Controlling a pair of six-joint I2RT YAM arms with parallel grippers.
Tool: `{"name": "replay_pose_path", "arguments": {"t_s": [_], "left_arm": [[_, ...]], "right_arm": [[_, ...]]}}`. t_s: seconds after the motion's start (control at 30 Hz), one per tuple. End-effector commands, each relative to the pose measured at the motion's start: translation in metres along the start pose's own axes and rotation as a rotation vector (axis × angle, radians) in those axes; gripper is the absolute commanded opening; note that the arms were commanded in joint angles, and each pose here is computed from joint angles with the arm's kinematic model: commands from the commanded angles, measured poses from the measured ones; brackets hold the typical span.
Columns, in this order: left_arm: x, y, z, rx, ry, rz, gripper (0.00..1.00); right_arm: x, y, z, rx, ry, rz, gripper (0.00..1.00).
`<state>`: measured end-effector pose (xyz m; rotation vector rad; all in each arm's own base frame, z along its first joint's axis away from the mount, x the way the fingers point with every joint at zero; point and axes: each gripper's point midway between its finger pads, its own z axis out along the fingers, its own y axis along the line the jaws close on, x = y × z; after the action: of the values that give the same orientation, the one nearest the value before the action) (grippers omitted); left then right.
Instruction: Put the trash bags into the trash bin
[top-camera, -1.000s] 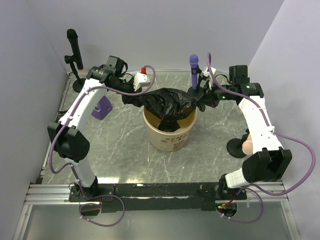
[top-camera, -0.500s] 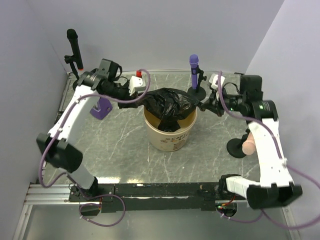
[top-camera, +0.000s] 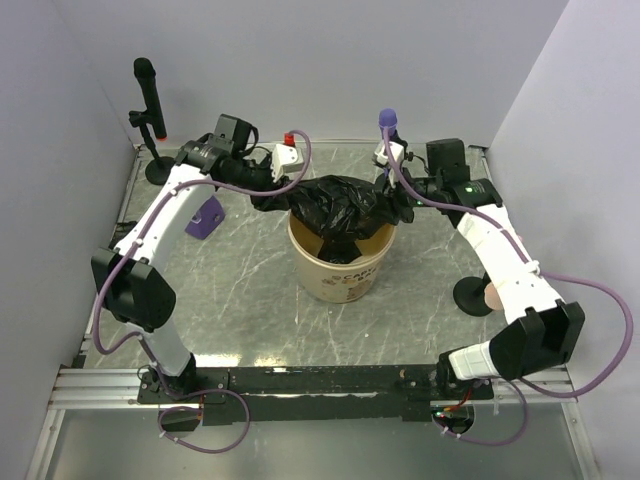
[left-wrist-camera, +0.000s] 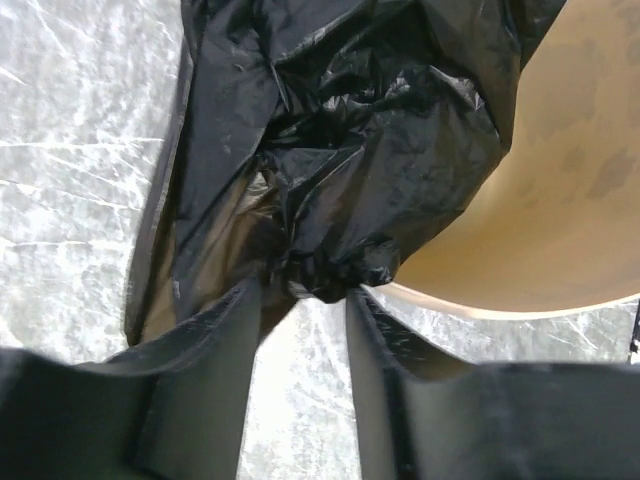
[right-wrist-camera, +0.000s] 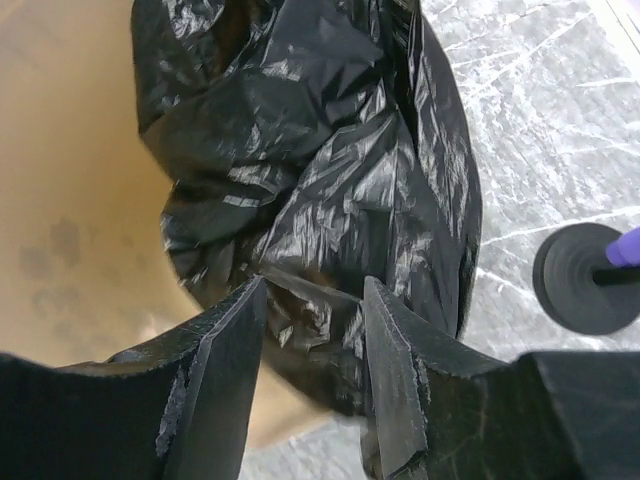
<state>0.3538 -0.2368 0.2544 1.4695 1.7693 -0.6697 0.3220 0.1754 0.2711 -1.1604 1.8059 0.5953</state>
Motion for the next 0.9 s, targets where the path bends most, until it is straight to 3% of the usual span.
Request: {"name": "replay_pose_path", "arguments": {"t_s": [0.0,0.23,0.57,0.87], "left_arm": [[-0.015,-0.007,-0.001,0.011,-0.023,0.035,0.37],[-0.014,-0.009,-0.002,-0.015,-0.038,0.049,0.23],[-0.024,-0.004,-0.006,-0.041,-0.058,0.061,0.23],[-0.026,-0.002,-0.007,-0.051,-0.066,0.058,0.21]], "right_arm": [[-0.035,-0.018,-0.001,0.08,-0.079,-0.041,0.51],[-0.042,-0.033,0.008,0.121,-0.075,-0.08,0.49],[-0.03,-0.019,0.029,0.08,-0.008,-0.184,0.5],[-0.028,-0.043,0.038,0.243,0.041,-0.245,0.43]]}}
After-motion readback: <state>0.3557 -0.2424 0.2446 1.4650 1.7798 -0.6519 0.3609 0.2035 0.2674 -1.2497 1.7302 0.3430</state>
